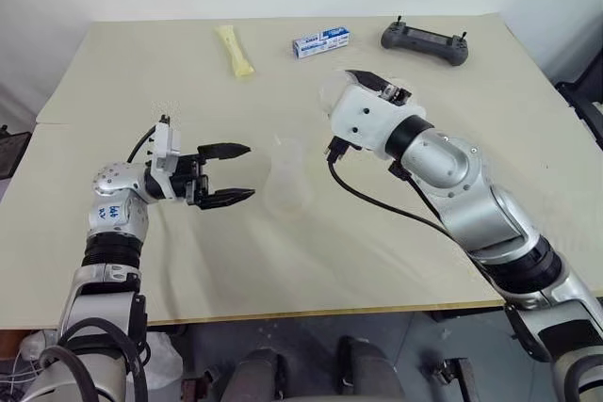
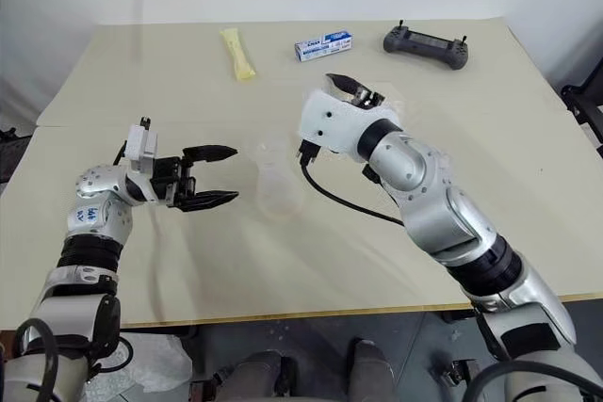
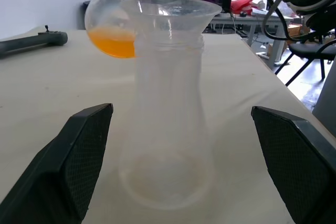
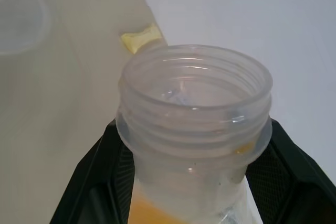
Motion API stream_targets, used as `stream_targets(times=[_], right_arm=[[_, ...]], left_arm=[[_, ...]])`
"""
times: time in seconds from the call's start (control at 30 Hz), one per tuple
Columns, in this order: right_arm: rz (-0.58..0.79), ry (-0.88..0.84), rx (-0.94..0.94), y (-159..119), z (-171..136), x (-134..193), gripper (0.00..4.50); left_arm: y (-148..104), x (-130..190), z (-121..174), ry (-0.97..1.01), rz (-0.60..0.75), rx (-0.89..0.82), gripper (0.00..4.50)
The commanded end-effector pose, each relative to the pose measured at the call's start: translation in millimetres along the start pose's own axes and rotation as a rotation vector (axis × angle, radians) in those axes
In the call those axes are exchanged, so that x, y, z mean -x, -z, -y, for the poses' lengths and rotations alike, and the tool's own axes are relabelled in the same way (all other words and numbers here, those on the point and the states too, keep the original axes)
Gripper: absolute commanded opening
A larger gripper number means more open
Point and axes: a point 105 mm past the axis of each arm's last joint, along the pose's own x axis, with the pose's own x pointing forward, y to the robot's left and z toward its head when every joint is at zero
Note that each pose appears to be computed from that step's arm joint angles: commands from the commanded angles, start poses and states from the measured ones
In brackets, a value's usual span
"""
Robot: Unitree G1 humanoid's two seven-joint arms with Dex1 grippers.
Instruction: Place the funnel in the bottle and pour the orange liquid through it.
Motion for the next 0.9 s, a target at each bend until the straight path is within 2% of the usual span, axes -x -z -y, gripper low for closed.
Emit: stream_targets(times=[0.03,0.3,0.6,0.9], right_arm=[[0.075,0.057,0.138,-22.7,16.2,-1.4,2.43],[0.128,0.063,0.289,-37.7,19.2,-5.8,2.43],[0.161,0.056,0.370,-45.7,14.4,-7.6,2.43],[0.183,0.040,0.463,-45.9,9.8,-7.3,2.43]], left_arm=[[-9.1,0.6,1.1,0.000,0.024,-0.046,4.50],[-14.6,2.6,-2.4,-0.022,0.036,-0.068,4.50],[-21.0,6.0,-5.1,-0.036,0.063,-0.057,4.50],[-20.6,13.9,-4.6,-0.033,0.013,-0.058,4.50]])
